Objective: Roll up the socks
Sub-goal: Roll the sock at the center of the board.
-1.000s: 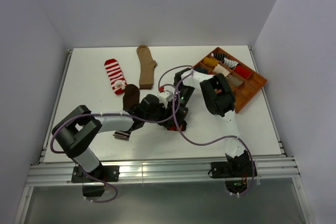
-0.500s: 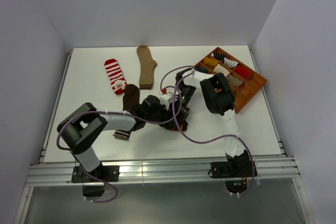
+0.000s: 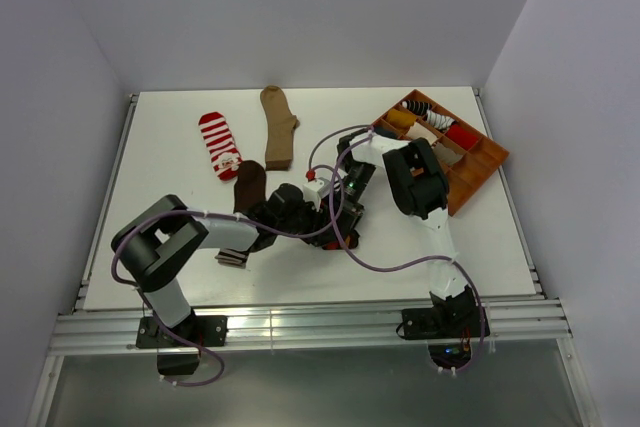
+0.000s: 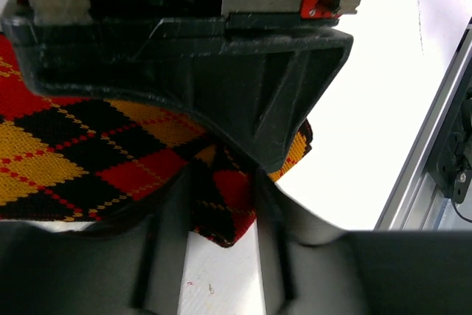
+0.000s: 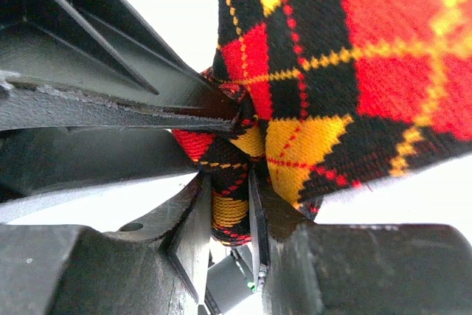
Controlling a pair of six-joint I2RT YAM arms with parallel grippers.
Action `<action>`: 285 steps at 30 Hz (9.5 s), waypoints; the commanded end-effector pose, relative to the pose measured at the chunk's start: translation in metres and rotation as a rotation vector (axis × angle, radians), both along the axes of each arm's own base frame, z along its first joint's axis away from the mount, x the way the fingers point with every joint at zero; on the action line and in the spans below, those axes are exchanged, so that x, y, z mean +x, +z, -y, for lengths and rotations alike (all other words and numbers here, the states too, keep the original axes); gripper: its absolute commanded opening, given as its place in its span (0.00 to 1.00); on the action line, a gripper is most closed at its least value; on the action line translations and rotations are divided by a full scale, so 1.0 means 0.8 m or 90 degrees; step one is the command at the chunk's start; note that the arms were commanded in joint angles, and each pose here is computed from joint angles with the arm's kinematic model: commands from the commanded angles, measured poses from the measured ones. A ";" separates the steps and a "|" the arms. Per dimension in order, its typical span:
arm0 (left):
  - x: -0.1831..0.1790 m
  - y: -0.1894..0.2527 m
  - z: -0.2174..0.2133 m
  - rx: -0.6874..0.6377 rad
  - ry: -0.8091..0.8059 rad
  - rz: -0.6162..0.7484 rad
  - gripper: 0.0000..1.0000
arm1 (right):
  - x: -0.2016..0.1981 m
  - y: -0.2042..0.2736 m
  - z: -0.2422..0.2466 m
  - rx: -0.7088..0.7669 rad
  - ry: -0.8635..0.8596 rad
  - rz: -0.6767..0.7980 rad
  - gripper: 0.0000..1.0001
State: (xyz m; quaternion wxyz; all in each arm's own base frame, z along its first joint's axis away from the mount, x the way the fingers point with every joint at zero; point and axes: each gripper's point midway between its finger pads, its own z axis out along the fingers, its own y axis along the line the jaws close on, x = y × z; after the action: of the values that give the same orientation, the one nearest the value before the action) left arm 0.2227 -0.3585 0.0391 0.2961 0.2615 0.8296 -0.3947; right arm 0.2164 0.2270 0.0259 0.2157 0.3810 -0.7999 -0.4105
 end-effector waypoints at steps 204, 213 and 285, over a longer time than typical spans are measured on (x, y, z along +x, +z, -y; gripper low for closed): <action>0.121 -0.028 -0.073 0.070 0.191 -0.355 0.38 | -0.060 -0.038 0.010 0.070 0.414 0.618 0.36; 0.135 -0.047 -0.065 0.075 0.199 -0.361 0.34 | -0.087 -0.026 0.012 0.087 0.406 0.458 0.35; -0.031 0.015 -0.011 -0.028 -0.030 -0.005 0.54 | 0.021 -0.052 -0.015 -0.027 0.177 0.143 0.39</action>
State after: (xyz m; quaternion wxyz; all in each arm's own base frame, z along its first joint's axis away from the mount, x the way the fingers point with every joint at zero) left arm 0.2081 -0.3454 0.0485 0.2981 0.2589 0.8292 -0.3956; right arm 0.2036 0.2415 0.0257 0.2331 0.4874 -0.7611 -0.3589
